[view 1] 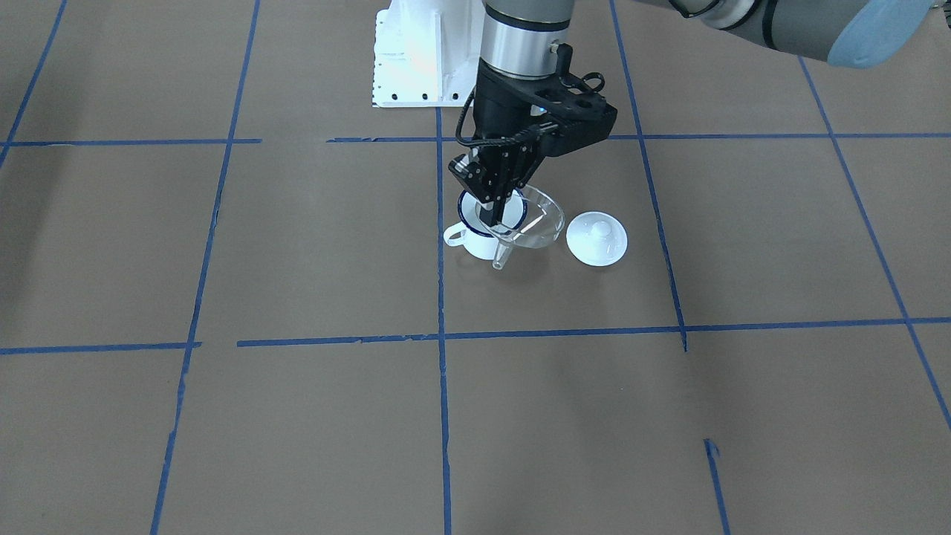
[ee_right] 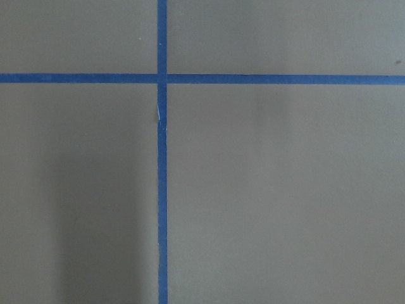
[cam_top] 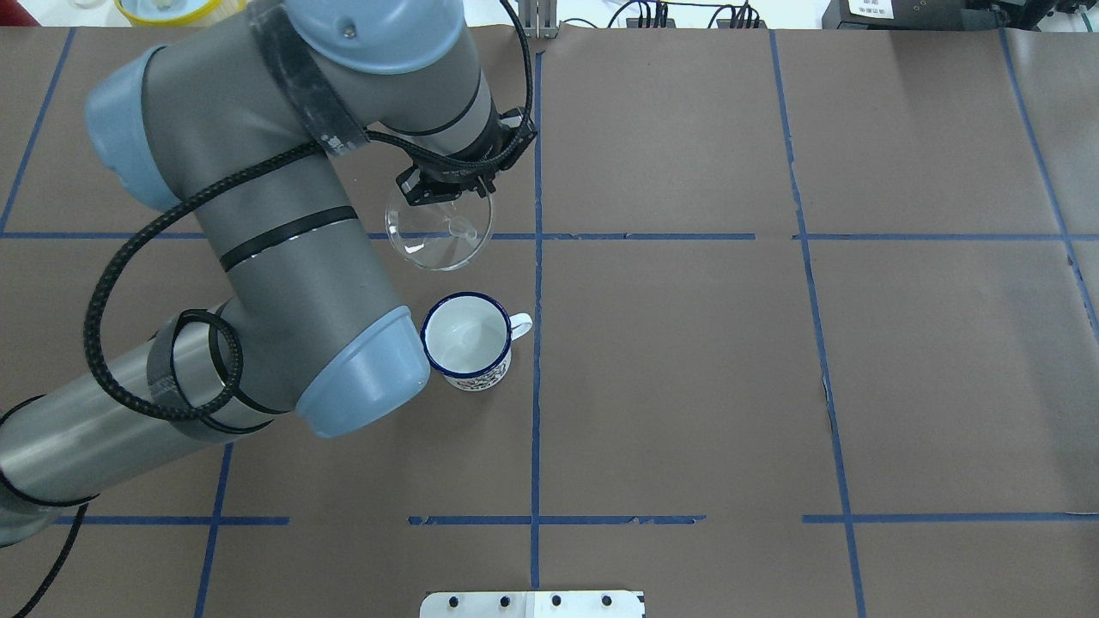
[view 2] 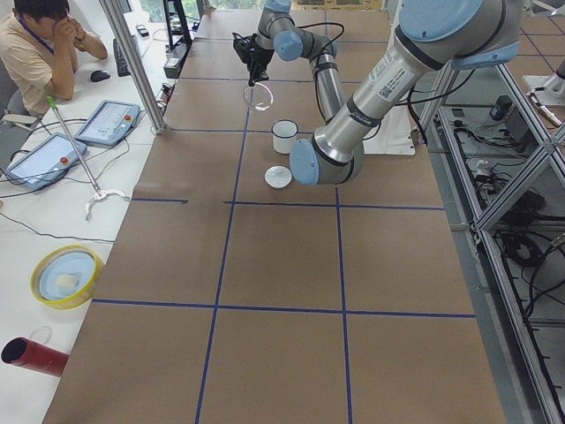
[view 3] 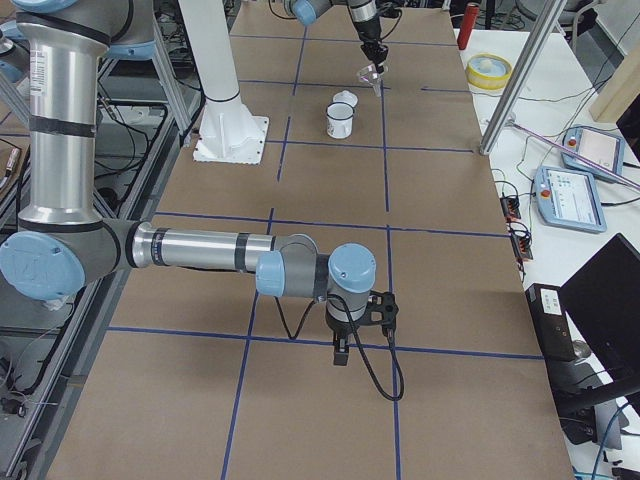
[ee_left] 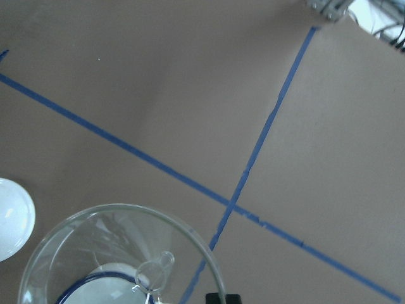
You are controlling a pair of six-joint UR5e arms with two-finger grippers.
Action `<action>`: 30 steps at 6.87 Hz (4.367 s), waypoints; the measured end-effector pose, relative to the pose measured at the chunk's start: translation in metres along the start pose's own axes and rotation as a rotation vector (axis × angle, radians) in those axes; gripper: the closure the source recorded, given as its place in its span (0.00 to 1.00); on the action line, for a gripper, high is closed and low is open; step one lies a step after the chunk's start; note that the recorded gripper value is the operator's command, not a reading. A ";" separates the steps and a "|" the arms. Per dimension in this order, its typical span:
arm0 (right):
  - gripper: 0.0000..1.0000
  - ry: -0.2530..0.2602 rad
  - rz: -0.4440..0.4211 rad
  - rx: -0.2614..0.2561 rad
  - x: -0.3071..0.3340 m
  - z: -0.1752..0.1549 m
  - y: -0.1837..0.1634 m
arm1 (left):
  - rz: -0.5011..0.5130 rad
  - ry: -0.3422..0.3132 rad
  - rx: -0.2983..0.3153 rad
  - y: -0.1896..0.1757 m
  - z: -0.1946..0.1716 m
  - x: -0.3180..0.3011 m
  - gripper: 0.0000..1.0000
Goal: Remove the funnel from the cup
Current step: 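Lift the funnel out of the mug with the left gripper, carry it farther away, then lower the funnel onto the table and open the left gripper, then move the left gripper down to the white lid and grasp its knob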
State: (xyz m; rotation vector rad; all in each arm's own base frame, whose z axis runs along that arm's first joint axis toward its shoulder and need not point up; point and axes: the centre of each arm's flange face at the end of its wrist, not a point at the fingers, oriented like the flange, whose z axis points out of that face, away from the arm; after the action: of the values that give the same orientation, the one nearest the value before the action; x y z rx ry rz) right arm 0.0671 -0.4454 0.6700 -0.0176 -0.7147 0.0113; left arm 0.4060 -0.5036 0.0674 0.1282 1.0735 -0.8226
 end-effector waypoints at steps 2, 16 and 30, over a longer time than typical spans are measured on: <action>0.00 0.000 0.000 0.000 0.000 0.000 0.000 | -0.221 0.230 0.110 -0.045 0.028 -0.024 1.00; 0.00 0.000 0.000 0.000 0.000 0.000 0.000 | -0.645 0.314 0.209 -0.158 0.233 -0.166 0.39; 0.00 0.000 0.000 0.000 0.000 0.000 0.000 | 0.494 -0.062 -0.273 -0.071 0.020 -0.122 0.00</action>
State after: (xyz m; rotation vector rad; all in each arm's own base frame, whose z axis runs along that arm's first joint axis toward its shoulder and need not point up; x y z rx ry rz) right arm 0.0671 -0.4454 0.6700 -0.0176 -0.7147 0.0113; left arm 0.3478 -0.4979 0.1973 0.1290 1.0266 -0.2322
